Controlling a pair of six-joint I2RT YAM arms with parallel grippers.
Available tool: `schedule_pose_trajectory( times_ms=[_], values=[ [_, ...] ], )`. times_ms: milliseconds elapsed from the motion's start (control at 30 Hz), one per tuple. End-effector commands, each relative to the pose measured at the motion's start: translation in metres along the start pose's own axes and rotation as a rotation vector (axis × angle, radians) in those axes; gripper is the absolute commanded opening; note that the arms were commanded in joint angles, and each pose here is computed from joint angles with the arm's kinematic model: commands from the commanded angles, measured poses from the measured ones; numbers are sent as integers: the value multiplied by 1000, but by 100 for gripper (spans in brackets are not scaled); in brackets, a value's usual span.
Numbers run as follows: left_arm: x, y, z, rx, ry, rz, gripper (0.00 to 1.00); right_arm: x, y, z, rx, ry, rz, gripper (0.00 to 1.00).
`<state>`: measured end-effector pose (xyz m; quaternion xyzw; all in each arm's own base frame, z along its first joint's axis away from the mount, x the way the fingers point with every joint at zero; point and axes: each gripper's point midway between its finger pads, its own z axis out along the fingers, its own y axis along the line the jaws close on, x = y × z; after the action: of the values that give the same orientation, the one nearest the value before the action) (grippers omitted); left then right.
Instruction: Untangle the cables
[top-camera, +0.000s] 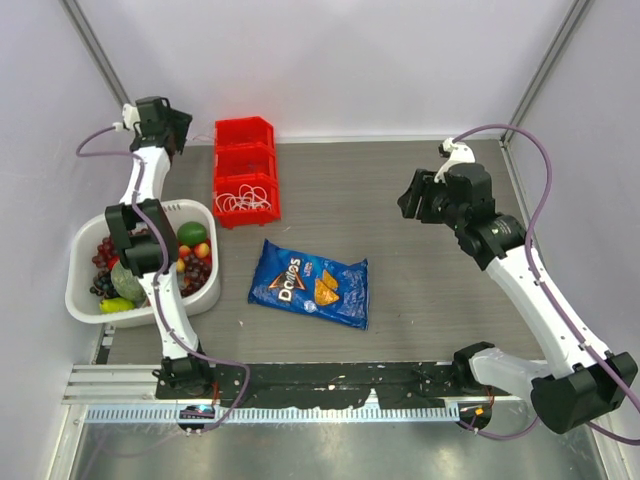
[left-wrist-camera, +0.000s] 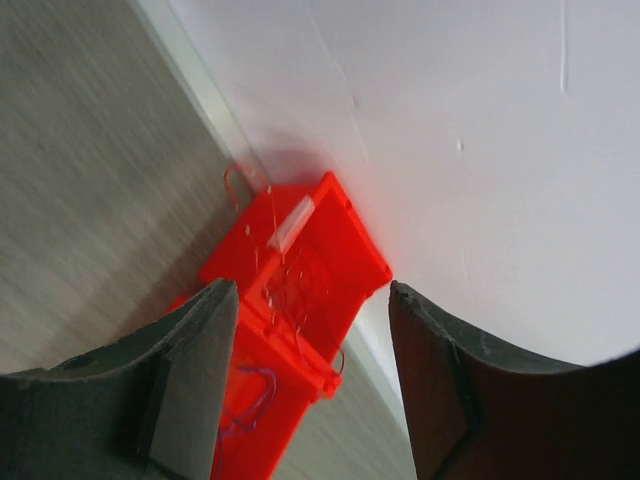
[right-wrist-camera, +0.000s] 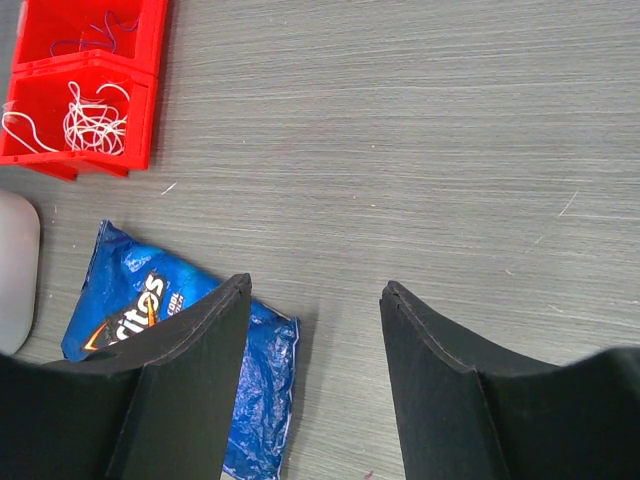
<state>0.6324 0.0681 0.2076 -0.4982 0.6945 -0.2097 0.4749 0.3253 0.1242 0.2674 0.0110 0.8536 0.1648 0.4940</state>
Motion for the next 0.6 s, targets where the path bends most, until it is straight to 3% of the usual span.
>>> schedule_pose_trajectory(
  times_ms=[0, 233, 433, 567],
  values=[
    [-15, -28, 22, 85, -41, -58, 65, -7, -2, 3, 13, -18, -1, 60],
    [-6, -9, 55, 45, -46, -225, 64, -10, -4, 14, 33, -5, -8, 60],
    [-11, 7, 54, -14, -124, -226, 65, -9, -7, 20, 50, 5, -11, 60],
    [1, 12, 67, -14, -92, -273, 54, -6, -7, 25, 49, 20, -16, 60]
  ],
)
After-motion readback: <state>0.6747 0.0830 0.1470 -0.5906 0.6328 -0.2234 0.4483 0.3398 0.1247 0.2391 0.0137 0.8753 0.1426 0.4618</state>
